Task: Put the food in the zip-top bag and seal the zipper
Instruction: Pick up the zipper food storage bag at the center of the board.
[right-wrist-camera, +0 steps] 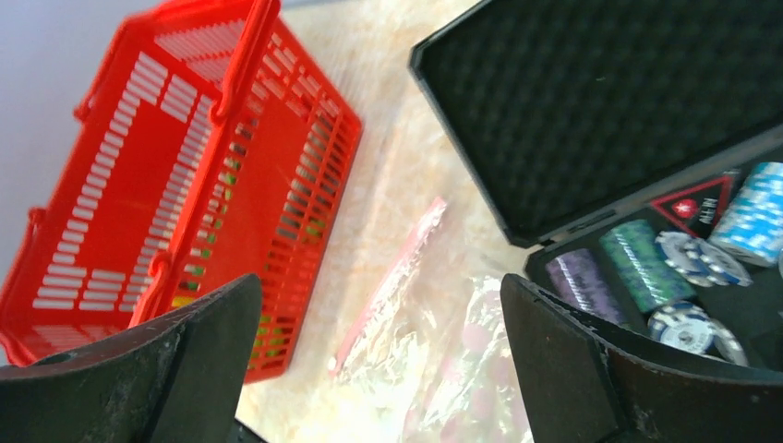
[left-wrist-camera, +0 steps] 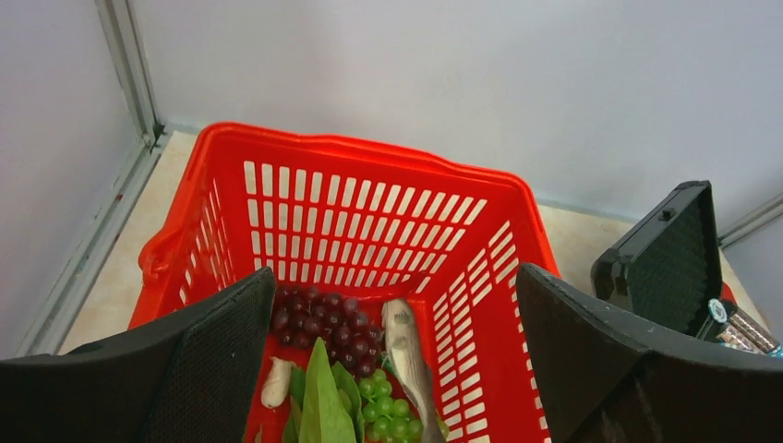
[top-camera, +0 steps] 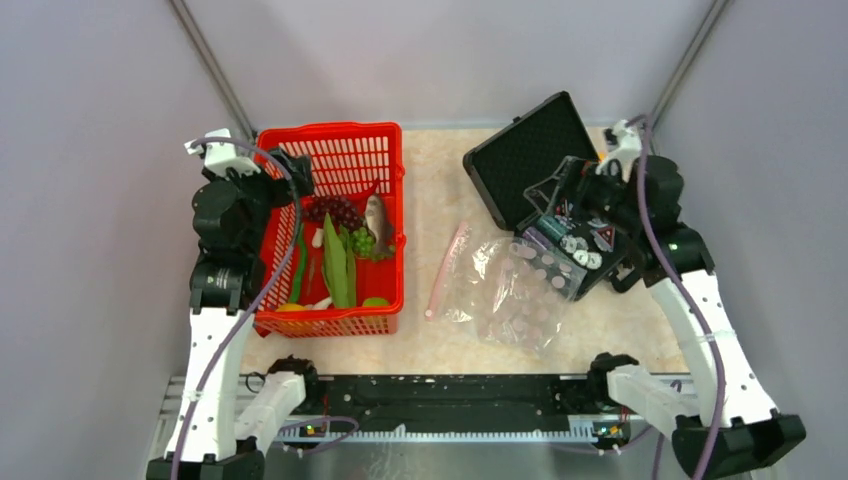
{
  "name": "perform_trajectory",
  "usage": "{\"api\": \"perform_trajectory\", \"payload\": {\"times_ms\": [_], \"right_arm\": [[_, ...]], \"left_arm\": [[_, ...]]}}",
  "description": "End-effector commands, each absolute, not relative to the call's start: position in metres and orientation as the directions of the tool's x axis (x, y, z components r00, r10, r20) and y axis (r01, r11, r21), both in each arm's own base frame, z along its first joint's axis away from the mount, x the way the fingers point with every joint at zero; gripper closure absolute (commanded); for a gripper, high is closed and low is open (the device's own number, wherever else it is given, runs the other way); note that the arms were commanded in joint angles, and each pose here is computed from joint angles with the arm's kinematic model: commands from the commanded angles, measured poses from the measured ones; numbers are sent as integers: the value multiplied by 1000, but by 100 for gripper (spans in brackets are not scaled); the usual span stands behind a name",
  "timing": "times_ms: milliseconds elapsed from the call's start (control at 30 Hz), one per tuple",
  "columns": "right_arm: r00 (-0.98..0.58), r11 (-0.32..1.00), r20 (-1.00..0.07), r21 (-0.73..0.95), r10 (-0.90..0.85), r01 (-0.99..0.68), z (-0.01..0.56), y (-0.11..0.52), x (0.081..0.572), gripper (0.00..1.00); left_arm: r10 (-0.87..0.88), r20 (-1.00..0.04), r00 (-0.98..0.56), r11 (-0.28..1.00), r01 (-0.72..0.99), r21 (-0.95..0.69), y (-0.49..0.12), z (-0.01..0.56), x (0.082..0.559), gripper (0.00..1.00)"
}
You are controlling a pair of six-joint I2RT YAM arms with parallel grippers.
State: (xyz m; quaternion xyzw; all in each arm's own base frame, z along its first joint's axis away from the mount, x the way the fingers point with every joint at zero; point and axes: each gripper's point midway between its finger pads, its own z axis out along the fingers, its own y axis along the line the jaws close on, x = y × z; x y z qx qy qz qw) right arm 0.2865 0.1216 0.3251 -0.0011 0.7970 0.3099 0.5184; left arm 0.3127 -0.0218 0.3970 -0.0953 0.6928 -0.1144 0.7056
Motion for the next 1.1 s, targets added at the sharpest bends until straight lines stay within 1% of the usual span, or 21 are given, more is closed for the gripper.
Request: {"api": "perform_trajectory", "payload": {"times_ms": [0, 67, 100, 133, 200, 233, 300, 400, 433, 500, 567, 667, 833, 933, 1000, 1067], "right_arm": [[-478, 860, -856, 386, 199, -333, 323, 150, 286, 1], [-495, 844, -849, 395, 185, -362, 315, 166, 282, 3], [-506, 832, -843, 406, 182, -378, 310, 174, 280, 7], [-521, 824, -834, 418, 181, -383, 304, 182, 278, 10], [-554, 827, -810, 438, 192, -353, 289, 193, 276, 15], [-572, 831, -797, 443, 193, -337, 279, 198, 274, 18], [-592, 826, -784, 453, 189, -336, 268, 211, 268, 26], [-616, 822, -765, 465, 187, -329, 247, 231, 260, 28], [-622, 831, -761, 460, 187, -313, 240, 236, 259, 29], [-645, 862, -741, 438, 186, -255, 218, 243, 259, 34], [-662, 890, -729, 405, 175, -211, 198, 252, 259, 35], [-680, 919, -712, 365, 174, -148, 167, 269, 256, 34], [-684, 923, -681, 384, 261, -30, 124, 299, 258, 36], [-697, 937, -675, 349, 241, -15, 101, 315, 261, 39], [-705, 946, -672, 323, 226, -4, 92, 325, 265, 42], [-716, 955, -661, 295, 224, 27, 78, 328, 268, 42]], "left_arm": [[-306, -951, 56, 949, 102, -299, -32, 424, 306, 1], [-281, -957, 75, 942, 210, -261, -48, 431, 297, 1], [-295, -952, 83, 936, 224, -271, -50, 432, 293, 1], [-331, -941, 78, 928, 206, -309, -48, 431, 288, 1], [-423, -901, 97, 904, 112, -412, -32, 428, 280, 1], [-426, -895, 131, 905, 63, -422, -21, 429, 275, 1], [-407, -903, 137, 913, 46, -405, -18, 424, 264, 1], [-405, -899, 166, 914, 62, -401, -18, 421, 255, 1], [-394, -904, 168, 919, 84, -385, -21, 421, 253, 1], [-386, -909, 158, 922, 101, -374, -25, 419, 253, 1], [-378, -917, 126, 923, 133, -362, -32, 417, 254, 1], [-364, -925, 106, 928, 124, -351, -32, 415, 257, 1], [-347, -932, 109, 936, 106, -336, -28, 414, 256, 1], [-341, -933, 115, 939, 93, -332, -26, 413, 254, 1], [-340, -932, 126, 940, 52, -336, -18, 412, 252, 1], [-328, -936, 126, 945, 32, -327, -14, 410, 251, 1]]}}
